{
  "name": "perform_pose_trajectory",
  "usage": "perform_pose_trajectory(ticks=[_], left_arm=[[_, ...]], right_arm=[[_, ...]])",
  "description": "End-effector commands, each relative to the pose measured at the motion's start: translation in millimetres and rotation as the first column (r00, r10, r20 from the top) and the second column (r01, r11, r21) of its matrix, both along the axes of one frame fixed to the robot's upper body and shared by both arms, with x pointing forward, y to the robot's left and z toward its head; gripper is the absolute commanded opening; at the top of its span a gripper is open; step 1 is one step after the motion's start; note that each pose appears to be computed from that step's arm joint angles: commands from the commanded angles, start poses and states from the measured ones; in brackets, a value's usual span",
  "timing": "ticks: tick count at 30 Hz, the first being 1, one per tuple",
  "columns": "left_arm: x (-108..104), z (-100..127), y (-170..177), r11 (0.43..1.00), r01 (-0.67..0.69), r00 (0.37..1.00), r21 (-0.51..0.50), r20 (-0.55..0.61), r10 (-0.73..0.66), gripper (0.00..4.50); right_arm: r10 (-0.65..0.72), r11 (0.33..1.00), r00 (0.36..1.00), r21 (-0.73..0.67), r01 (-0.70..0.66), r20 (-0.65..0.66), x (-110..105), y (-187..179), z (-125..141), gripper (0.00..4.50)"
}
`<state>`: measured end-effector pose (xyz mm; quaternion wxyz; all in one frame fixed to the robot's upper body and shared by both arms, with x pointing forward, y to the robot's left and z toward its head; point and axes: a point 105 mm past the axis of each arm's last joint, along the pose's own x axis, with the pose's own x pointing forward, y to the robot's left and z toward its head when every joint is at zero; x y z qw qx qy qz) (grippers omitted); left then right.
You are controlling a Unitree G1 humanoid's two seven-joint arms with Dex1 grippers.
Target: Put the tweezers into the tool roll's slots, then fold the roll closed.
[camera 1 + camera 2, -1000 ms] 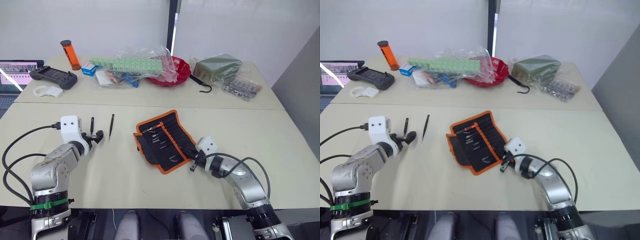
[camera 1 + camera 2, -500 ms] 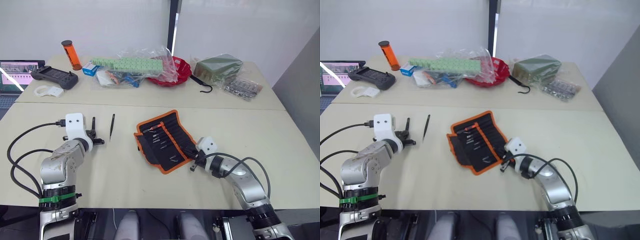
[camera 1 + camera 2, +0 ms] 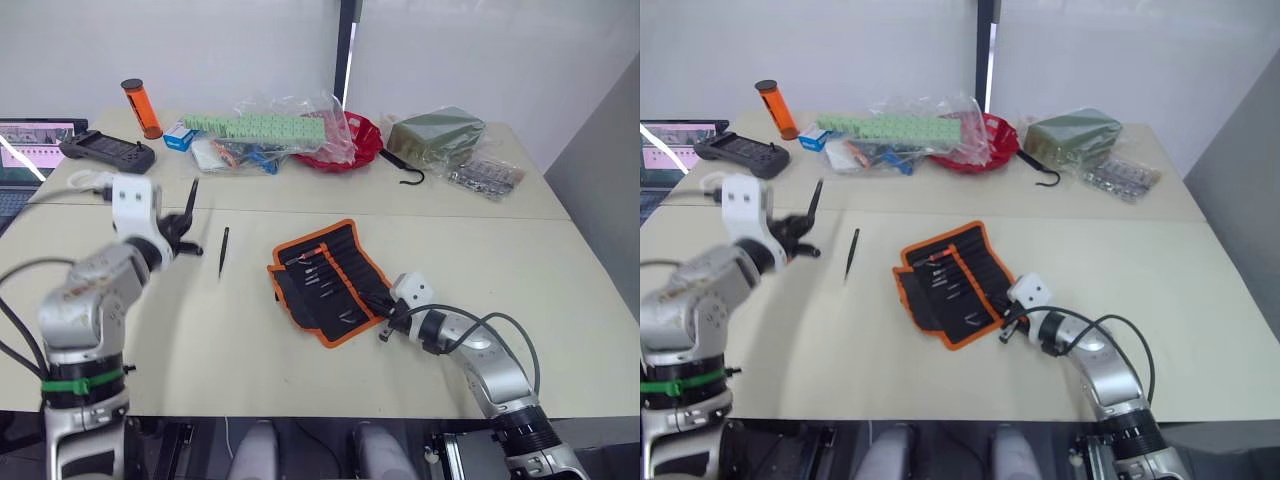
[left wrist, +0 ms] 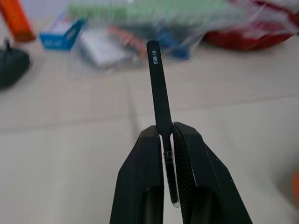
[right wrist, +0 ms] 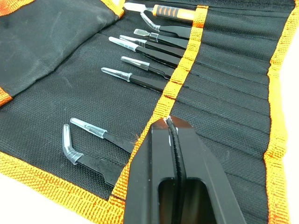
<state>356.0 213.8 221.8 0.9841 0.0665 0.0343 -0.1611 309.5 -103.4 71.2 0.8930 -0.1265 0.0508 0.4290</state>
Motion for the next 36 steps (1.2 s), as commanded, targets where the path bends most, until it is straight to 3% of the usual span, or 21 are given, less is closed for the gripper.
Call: perform_pose_trajectory(ticks=[1, 6, 14, 28, 36], left_arm=[[-21, 3, -52, 0.940, 0.334, 0.943, 0.071, -0.041, -0.331, 0.02], [-33, -11, -91, 0.821, 0.552, 0.829, 0.146, -0.196, -0.523, 0.02], [-45, -52, -121, 0.636, 0.736, 0.666, 0.234, -0.424, -0.614, 0.02], [-48, -78, -146, 0.579, 0.788, 0.594, 0.210, -0.506, -0.625, 0.02], [-54, -89, -141, 0.577, 0.786, 0.589, 0.222, -0.554, -0.589, 0.02]], right_arm=[[-0.022, 0.999, 0.997, -0.034, 0.020, -0.072, -7, -2, -21, 0.00], [-0.076, 0.997, 0.995, -0.018, 0.075, -0.069, -8, -4, -23, 0.00], [-0.106, 0.994, 0.992, -0.007, 0.106, -0.065, -16, -2, -24, 0.00], [-0.153, 0.988, 0.986, -0.011, 0.153, -0.070, -22, -10, -24, 0.00], [-0.149, 0.989, 0.986, -0.014, 0.148, -0.072, -22, -10, -25, 0.00]])
